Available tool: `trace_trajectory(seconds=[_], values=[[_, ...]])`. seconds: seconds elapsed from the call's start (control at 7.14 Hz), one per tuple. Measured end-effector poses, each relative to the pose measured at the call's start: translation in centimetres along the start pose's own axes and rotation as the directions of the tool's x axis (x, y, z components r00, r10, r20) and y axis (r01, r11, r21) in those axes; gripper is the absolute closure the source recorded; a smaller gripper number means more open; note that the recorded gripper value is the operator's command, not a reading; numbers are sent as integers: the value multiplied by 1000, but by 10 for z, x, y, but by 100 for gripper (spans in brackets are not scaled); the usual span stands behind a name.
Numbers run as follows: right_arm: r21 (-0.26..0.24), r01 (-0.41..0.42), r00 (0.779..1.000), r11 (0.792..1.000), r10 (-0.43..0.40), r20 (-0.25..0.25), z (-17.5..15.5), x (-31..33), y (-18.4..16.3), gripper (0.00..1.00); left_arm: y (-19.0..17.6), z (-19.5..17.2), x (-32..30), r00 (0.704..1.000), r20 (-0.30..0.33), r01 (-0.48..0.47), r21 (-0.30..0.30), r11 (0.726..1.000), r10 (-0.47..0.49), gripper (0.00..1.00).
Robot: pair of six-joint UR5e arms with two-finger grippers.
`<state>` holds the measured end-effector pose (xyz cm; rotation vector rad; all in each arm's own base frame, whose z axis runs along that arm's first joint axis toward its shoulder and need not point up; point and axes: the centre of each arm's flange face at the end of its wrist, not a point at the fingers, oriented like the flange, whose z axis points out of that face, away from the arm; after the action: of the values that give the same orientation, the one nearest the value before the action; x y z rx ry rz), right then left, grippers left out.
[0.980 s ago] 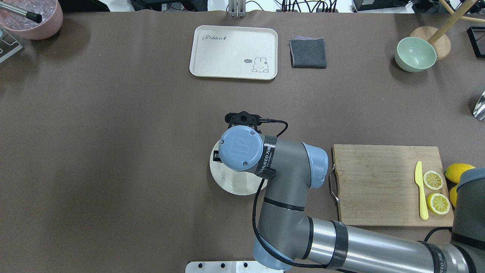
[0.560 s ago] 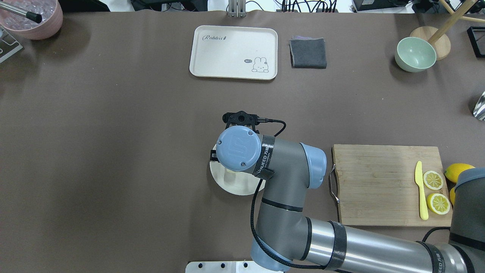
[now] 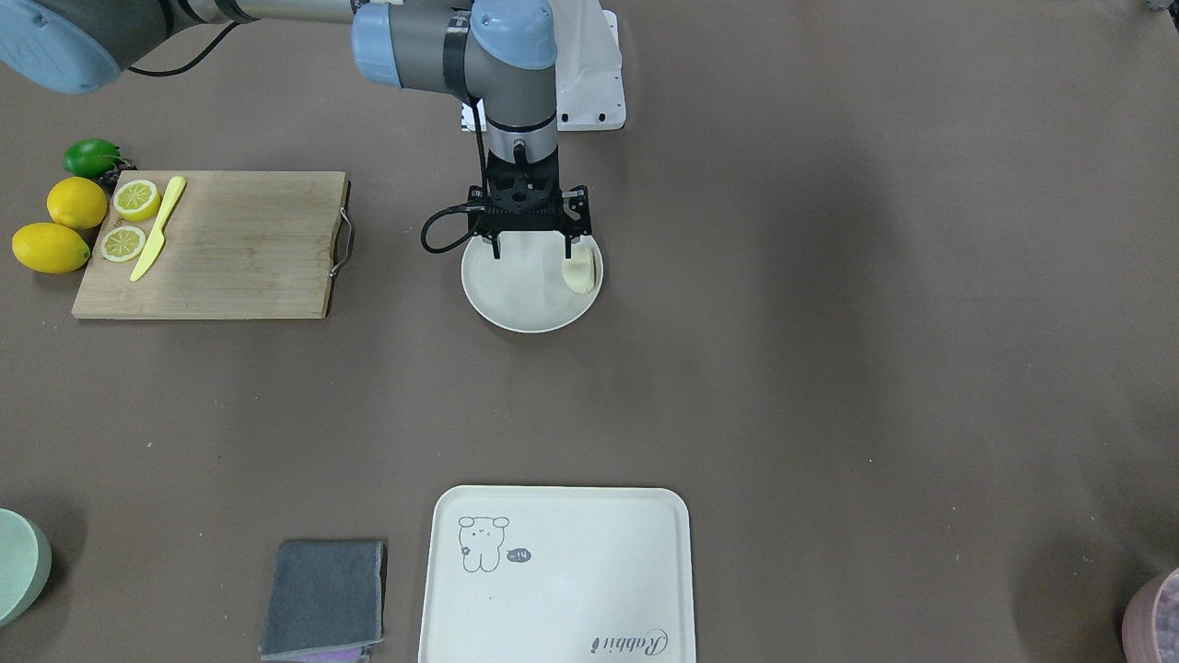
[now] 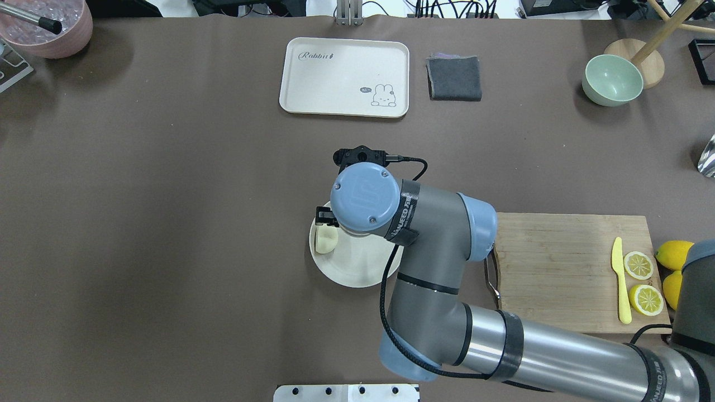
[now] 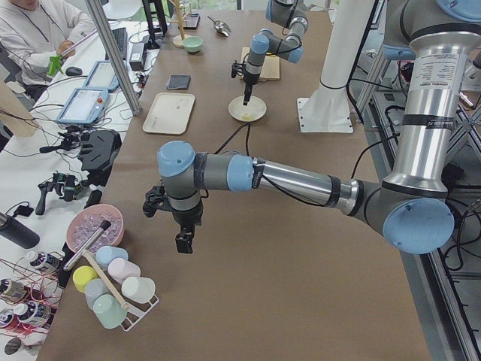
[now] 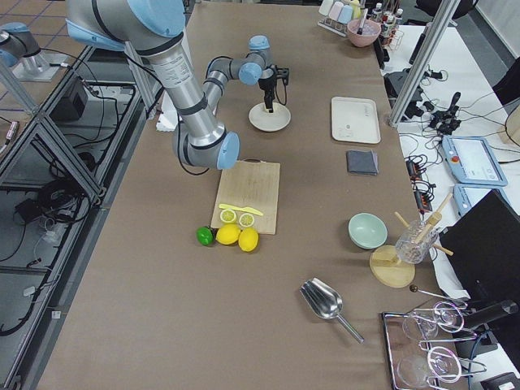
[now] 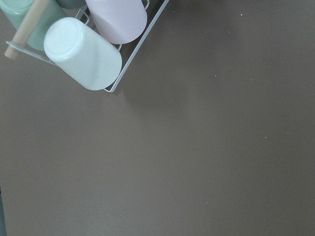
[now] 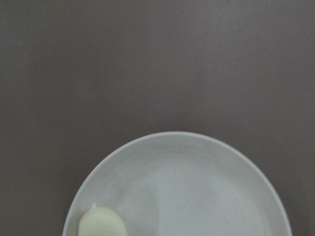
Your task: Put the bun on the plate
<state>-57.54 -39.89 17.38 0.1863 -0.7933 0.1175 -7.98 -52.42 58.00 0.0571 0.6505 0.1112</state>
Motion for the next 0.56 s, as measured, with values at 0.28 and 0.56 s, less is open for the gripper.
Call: trace_trajectory(seconds=[0.28, 0.56], values=[[-36, 38, 999, 999, -38, 1, -21, 76, -78, 0, 16, 17, -15, 999, -33, 10, -27, 1000, -11, 2], [-61, 110, 994, 992, -111, 0, -51, 198, -158, 0, 25, 24, -17, 997, -72, 18, -34, 999, -20, 2]])
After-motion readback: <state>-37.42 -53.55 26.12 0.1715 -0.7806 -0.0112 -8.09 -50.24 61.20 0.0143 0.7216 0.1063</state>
